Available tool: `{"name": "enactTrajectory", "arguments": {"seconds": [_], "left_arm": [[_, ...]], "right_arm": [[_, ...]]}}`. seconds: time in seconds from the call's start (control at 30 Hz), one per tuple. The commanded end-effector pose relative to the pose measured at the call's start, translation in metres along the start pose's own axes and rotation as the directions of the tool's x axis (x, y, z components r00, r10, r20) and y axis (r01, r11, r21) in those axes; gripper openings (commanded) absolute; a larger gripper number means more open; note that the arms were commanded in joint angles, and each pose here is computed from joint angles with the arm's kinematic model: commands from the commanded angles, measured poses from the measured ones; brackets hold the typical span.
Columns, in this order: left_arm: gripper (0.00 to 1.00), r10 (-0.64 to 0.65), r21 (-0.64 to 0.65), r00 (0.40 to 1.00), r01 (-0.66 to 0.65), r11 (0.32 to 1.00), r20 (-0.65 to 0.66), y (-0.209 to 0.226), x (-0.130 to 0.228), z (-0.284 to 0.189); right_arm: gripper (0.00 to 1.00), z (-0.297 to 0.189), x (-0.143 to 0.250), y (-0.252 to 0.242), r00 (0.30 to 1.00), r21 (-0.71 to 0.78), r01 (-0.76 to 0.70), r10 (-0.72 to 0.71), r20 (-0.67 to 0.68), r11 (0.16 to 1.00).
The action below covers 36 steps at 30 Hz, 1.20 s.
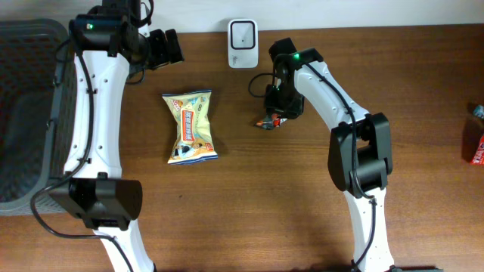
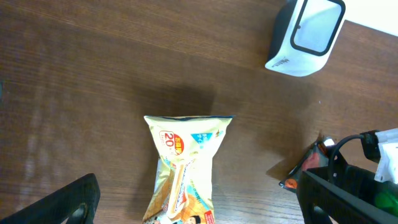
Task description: Scan the item barcode
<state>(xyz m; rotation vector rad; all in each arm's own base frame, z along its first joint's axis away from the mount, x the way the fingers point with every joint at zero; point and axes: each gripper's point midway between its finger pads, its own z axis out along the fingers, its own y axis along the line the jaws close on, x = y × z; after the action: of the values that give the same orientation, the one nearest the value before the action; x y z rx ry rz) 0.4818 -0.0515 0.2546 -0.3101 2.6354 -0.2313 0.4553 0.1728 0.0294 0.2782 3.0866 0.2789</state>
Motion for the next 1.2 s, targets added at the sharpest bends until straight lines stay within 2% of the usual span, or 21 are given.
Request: {"name": "enactTrajectory", "arguments": {"seconds": [0.0, 0.07, 0.43, 0.53, 0.73, 0.8, 0.93, 1.03, 1.17], "left_arm": [[0.99, -0.012, -0.010, 1.000, 0.012, 1.000, 0.013, 0.004, -0.002, -0.005], [0.99, -0.012, -0.010, 1.000, 0.012, 1.000, 0.013, 0.004, -0.002, -0.005], [0.99, -0.012, -0.010, 1.000, 0.012, 1.000, 0.013, 0.004, -0.002, -0.004], [0.99, -0.012, -0.010, 1.000, 0.012, 1.000, 0.013, 0.004, -0.002, -0.005], [0.99, -0.012, -0.010, 1.000, 0.012, 1.000, 0.013, 0.004, -0.002, -0.005], [0.99, -0.011, -0.010, 1.000, 0.011, 1.000, 0.013, 0.004, -0.002, -0.004], [0.99, -0.012, -0.010, 1.000, 0.012, 1.000, 0.013, 0.004, -0.002, -0.004], [0.99, -0.011, -0.010, 1.000, 0.011, 1.000, 0.013, 0.004, -0.002, -0.005], [0.99, -0.011, -0.010, 1.000, 0.011, 1.000, 0.013, 0.004, -0.002, -0.004]], "right_arm": [[0.36, -0.003, -0.003, -0.006, 1.000, 0.051, -0.010, 0.009, 0.025, 0.999], [0.29, -0.003, -0.001, -0.010, 1.000, 0.072, -0.011, 0.010, 0.021, 0.997], [0.28, 0.012, 0.013, -0.021, 0.999, 0.104, -0.010, 0.013, -0.029, 0.995], [0.26, 0.015, 0.010, -0.021, 0.999, 0.099, 0.037, -0.035, -0.020, 0.994], [0.13, 0.014, 0.003, -0.019, 0.998, 0.090, 0.059, -0.059, 0.004, 0.994], [0.11, 0.012, 0.001, -0.018, 0.997, 0.089, 0.081, -0.082, 0.010, 0.993], [0.09, 0.000, -0.011, -0.013, 0.993, 0.074, 0.101, -0.105, 0.049, 0.992], [0.04, -0.017, -0.028, -0.006, 0.986, 0.048, 0.123, -0.127, 0.106, 0.991], [0.04, -0.053, -0.054, 0.014, 0.965, -0.021, 0.163, -0.156, 0.209, 0.986]]}}
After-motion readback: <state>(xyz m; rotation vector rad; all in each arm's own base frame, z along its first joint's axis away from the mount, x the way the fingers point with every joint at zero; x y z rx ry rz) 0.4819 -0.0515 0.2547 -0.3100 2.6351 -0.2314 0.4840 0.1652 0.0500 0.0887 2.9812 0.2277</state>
